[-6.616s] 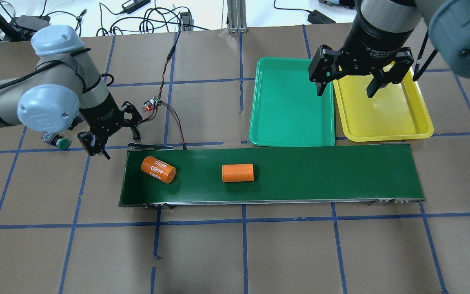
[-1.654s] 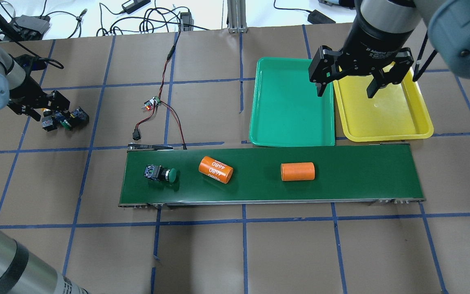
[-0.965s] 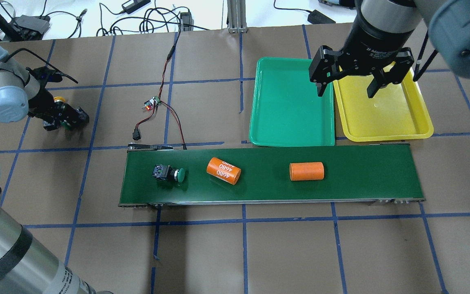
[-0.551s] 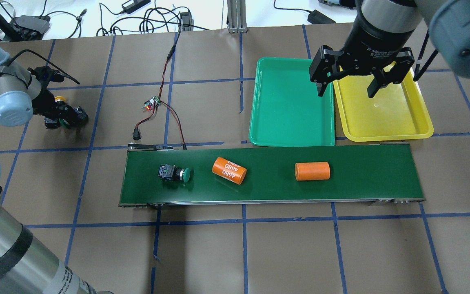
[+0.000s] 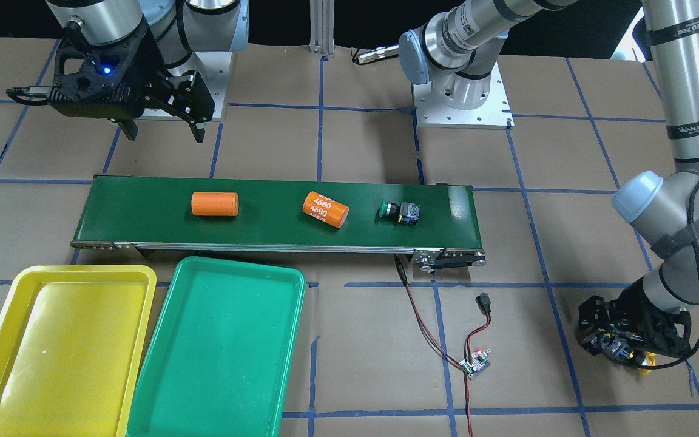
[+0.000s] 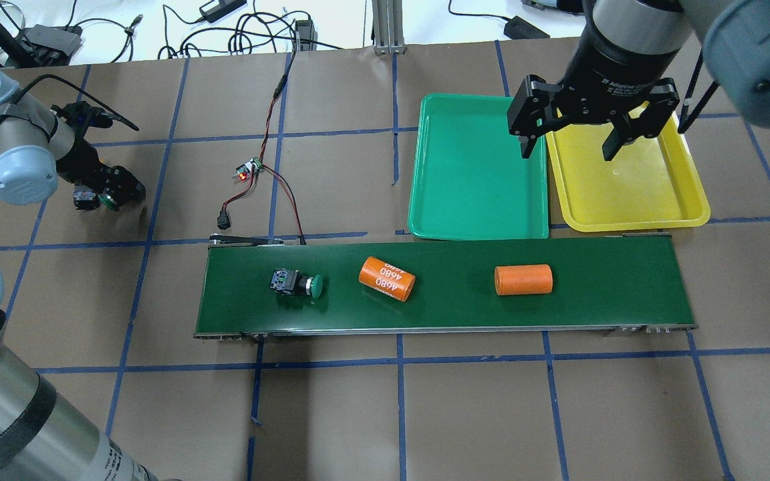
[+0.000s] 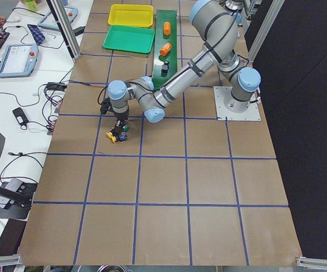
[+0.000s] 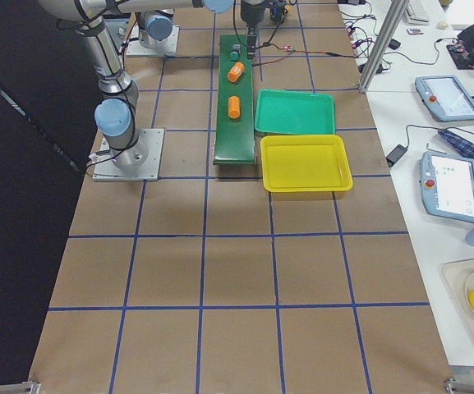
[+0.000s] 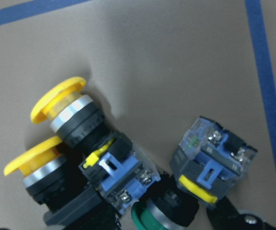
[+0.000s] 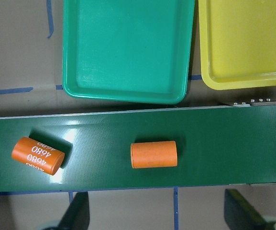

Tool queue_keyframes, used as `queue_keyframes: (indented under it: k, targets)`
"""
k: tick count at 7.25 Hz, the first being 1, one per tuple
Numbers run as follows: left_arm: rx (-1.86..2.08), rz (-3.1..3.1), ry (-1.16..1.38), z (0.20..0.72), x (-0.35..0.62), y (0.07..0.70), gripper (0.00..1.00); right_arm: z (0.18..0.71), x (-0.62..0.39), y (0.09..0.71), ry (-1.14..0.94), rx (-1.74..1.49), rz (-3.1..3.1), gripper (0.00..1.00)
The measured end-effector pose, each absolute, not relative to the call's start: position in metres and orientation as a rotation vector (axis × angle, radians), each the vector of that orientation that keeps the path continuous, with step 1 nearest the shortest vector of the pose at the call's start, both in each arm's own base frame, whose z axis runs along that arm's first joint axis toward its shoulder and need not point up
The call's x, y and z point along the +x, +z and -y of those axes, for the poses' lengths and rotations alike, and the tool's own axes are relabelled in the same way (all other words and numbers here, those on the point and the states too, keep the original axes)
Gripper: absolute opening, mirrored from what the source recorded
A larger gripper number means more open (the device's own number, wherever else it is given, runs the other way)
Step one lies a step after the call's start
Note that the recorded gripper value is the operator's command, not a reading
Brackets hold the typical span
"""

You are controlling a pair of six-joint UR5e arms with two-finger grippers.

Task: Sort buttons by color to trays
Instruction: 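Return the left gripper to the pile and grasp another green-capped button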

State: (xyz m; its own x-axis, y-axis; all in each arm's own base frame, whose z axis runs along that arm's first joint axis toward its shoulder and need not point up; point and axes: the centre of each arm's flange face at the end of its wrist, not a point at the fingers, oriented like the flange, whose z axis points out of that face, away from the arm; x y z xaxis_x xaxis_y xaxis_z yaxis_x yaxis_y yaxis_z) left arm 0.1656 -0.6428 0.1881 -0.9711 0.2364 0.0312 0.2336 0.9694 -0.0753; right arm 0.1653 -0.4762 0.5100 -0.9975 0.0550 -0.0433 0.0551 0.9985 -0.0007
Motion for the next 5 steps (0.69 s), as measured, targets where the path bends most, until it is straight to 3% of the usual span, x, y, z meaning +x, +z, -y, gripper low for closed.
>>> queue_keyframes:
  k: [5]
  targets:
    - [-0.343, 3.086, 0.168, 0.649, 0.145, 0.203, 0.88, 0.476, 0.165, 0.51, -0.003, 0.085, -3.097, 1.0]
